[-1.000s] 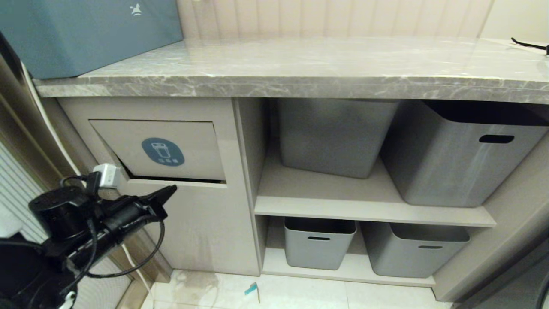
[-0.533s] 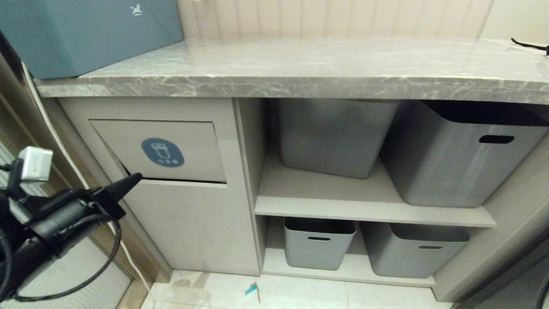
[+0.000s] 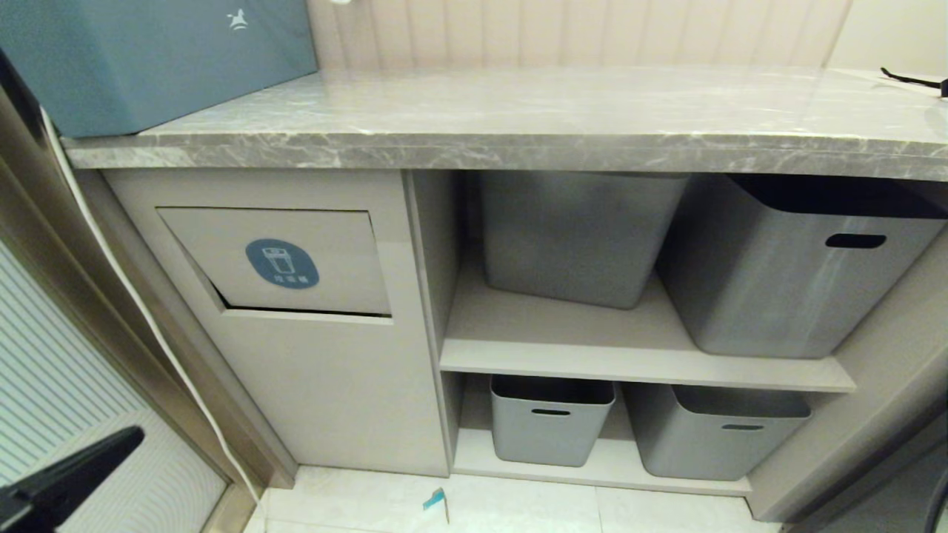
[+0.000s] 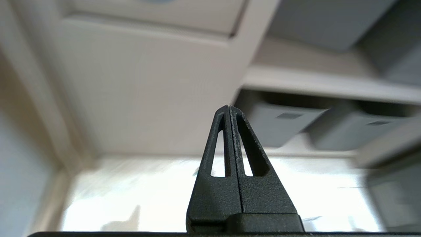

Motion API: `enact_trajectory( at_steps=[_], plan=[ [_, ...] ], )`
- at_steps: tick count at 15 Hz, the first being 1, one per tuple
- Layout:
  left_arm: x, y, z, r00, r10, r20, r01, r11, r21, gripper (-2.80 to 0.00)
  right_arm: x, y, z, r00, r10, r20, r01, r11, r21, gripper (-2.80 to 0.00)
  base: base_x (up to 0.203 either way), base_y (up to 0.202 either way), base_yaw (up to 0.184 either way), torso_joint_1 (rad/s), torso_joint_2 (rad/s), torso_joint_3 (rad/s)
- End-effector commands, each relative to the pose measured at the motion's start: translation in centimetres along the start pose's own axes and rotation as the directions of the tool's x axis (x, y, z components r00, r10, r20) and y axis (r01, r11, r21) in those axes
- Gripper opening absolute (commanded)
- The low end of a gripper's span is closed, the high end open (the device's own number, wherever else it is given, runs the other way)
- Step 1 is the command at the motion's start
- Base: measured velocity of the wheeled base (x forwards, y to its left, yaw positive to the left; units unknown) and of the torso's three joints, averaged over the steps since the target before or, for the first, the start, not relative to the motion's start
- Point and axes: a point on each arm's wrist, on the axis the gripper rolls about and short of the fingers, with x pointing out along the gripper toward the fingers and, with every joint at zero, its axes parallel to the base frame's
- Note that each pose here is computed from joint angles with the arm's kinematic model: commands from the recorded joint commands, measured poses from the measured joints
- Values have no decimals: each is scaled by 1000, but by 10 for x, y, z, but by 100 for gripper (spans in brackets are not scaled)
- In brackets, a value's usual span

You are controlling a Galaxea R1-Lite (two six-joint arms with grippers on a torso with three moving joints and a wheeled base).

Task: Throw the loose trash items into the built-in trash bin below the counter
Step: Pick up the garbage

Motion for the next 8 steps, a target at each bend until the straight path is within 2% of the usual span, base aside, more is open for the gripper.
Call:
enact_trajectory(
  at_steps=[1, 6, 7, 8],
  plan=[
    [-40, -2, -22, 995, 49, 88, -52, 998, 38, -280, 0, 0, 0, 1000, 0, -2, 0, 1000, -1, -280, 0, 0, 0, 0, 0, 0],
    [-81, 0, -80, 970, 135, 203, -168, 974, 153, -280, 0, 0, 0, 1000, 0, -2, 0, 1000, 1, -280, 0, 0, 0, 0, 0, 0],
    [-82, 1, -88, 970, 146, 193, -179, 970, 166, -280, 0, 0, 0, 1000, 0, -2, 0, 1000, 1, -280, 0, 0, 0, 0, 0, 0],
    [-80, 2, -96, 976, 158, 148, -180, 971, 156, -280, 0, 0, 0, 1000, 2, -2, -2, 1000, 1, -280, 0, 0, 0, 0, 0, 0]
  ],
)
